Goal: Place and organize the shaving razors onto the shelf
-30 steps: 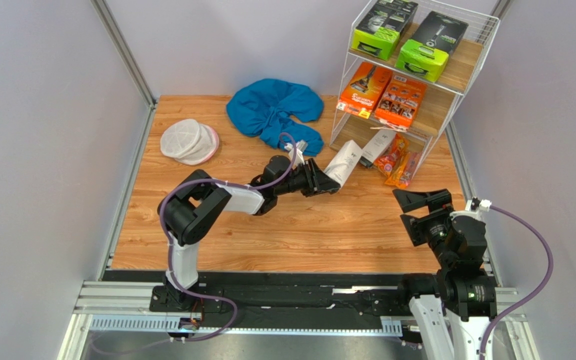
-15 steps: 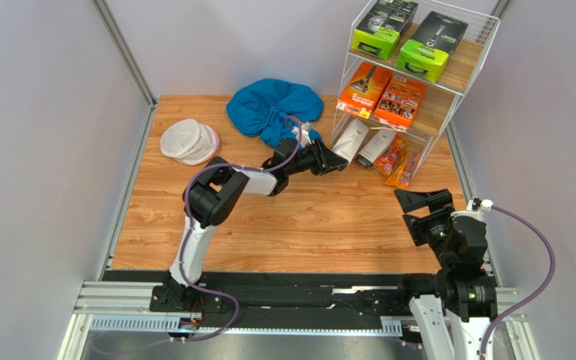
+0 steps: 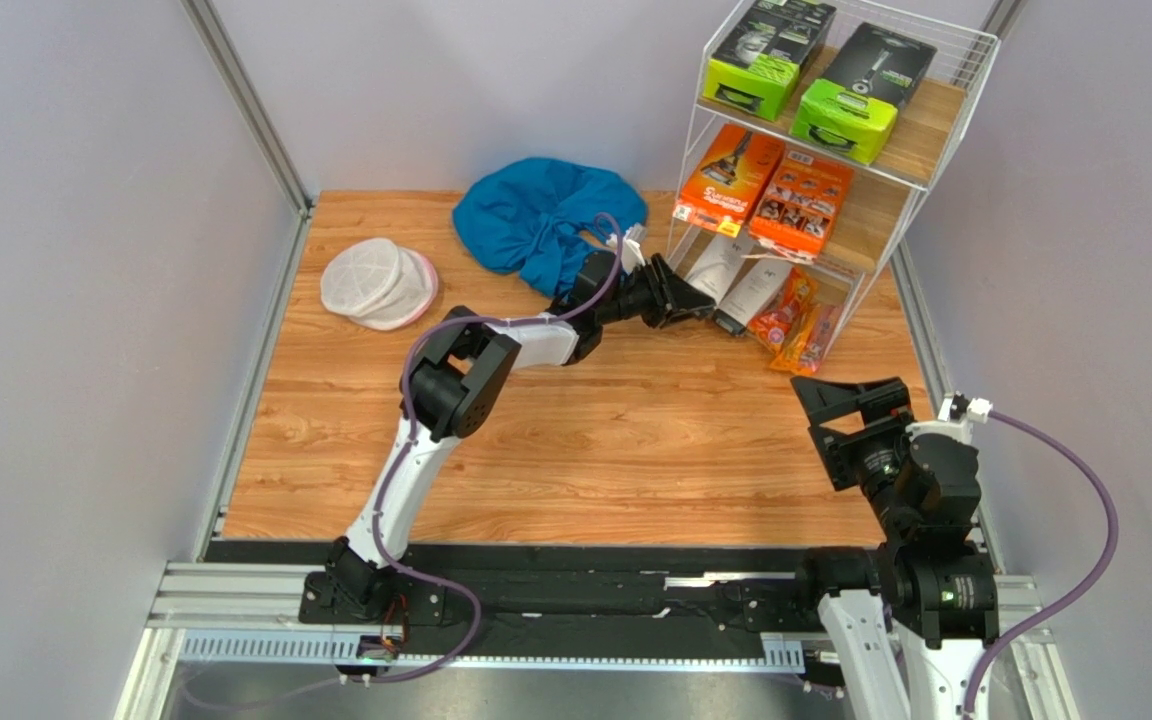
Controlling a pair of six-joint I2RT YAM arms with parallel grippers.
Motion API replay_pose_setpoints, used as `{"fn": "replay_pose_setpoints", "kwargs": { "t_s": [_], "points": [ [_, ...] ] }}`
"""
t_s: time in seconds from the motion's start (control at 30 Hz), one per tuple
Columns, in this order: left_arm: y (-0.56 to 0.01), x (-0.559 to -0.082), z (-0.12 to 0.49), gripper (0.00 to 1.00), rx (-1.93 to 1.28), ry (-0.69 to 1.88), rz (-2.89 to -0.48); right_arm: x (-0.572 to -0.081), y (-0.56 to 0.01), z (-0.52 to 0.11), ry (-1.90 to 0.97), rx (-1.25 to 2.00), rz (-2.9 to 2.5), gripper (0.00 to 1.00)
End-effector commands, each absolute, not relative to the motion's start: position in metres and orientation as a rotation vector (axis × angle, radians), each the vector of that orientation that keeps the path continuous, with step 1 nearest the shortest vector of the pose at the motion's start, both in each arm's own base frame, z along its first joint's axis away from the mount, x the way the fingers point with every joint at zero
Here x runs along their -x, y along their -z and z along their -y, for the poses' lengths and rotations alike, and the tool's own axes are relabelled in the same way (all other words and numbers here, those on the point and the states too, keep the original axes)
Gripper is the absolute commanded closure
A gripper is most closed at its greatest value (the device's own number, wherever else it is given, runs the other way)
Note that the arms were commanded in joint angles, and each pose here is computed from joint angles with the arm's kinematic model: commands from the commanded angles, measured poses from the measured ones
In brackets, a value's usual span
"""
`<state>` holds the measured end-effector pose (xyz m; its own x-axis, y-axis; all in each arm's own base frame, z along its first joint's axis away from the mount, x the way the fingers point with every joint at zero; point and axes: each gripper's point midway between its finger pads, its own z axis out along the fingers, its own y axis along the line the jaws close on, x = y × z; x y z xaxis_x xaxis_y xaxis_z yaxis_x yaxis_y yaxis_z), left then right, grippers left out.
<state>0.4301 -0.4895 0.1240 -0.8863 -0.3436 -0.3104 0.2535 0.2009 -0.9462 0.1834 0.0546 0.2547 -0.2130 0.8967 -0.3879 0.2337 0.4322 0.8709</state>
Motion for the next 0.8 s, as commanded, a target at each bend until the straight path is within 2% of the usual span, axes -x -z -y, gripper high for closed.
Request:
{"fn": "replay_pose_setpoints", "kwargs": {
  "t_s": [0.0,0.37,0.53,0.57,0.6,0.77],
  "points": [
    [-0.141,-0.447,0.491,0.95,0.097,1.744,-1.954,-0.181,-0.269,-0.052,-0.834,-0.949,-1.673,0.00],
    [-0.120,-0.469,0.502,0.82,0.173,1.721,-1.989,-0.180,-0.273,-0.052,-0.836,-0.936,-1.665,0.00],
    [-0.111,-0.475,0.505,0.64,0.186,1.710,-2.023,-0.179,-0.273,-0.054,-0.844,-0.932,-1.664,0.00],
    [-0.118,-0.479,0.506,0.59,0.176,1.717,-2.011,-0.178,-0.273,-0.054,-0.844,-0.931,-1.662,0.00],
    [-0.118,-0.479,0.507,0.50,0.164,1.713,-2.014,-0.178,-0.273,-0.054,-0.845,-0.931,-1.665,0.00],
    [-0.114,-0.483,0.502,0.35,0.158,1.684,-2.051,-0.177,-0.274,-0.054,-0.851,-0.926,-1.656,0.00]
  ]
}}
